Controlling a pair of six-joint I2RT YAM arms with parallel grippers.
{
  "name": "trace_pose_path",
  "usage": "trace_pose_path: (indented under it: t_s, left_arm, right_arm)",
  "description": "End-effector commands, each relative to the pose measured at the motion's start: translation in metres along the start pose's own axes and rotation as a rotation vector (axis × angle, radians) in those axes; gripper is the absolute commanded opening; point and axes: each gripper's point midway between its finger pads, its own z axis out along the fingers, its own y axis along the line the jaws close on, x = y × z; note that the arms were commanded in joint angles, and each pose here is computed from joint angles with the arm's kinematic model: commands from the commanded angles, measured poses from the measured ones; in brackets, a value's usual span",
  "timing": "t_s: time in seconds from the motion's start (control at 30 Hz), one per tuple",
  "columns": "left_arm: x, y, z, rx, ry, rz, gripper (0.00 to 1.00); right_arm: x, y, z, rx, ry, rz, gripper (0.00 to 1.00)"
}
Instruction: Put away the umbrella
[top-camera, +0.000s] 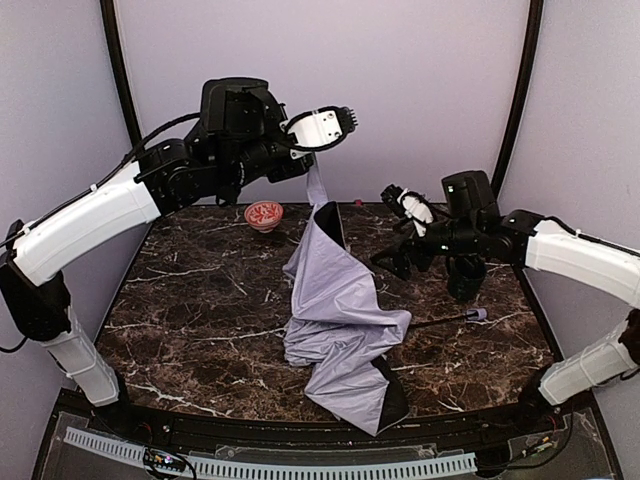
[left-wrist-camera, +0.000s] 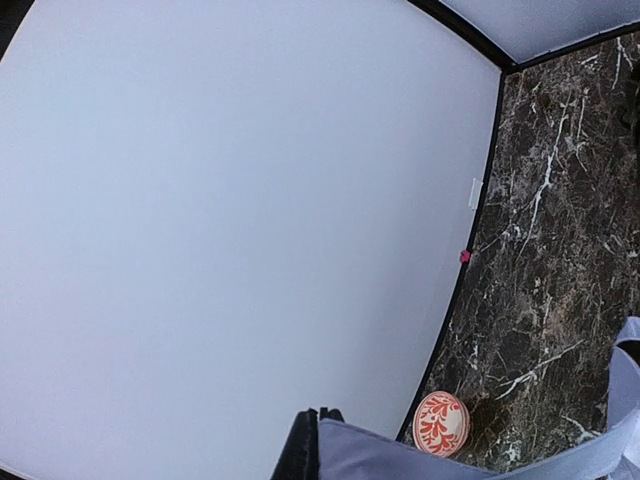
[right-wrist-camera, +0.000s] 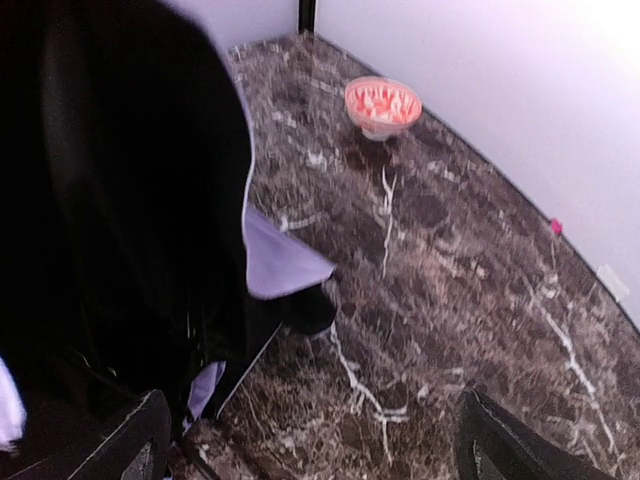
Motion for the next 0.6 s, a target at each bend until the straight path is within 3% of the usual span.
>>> trace_pose_path:
  t_s: [0.0,0.17,0.57]
  left_arm:
    - [-0.012,0.030,-0.024,-0.067,-0.105,-0.037,0.00]
    - [-0.005,0.020,-0.020,-0.047,-0.073,-0.027,0.00]
    - [0.004,0.013,-0.024,-0.040,-0.060,-0.042,0.00]
  right_arm:
    - [0.078,-0.001,0.027,-0.017,0.301,0.034,0.98]
    - [0.122,0.012,0.032,-0.111,0.528,0.087,0.93]
    - [0.201,0.011,0.055,-0.094,0.761,0.171,0.88]
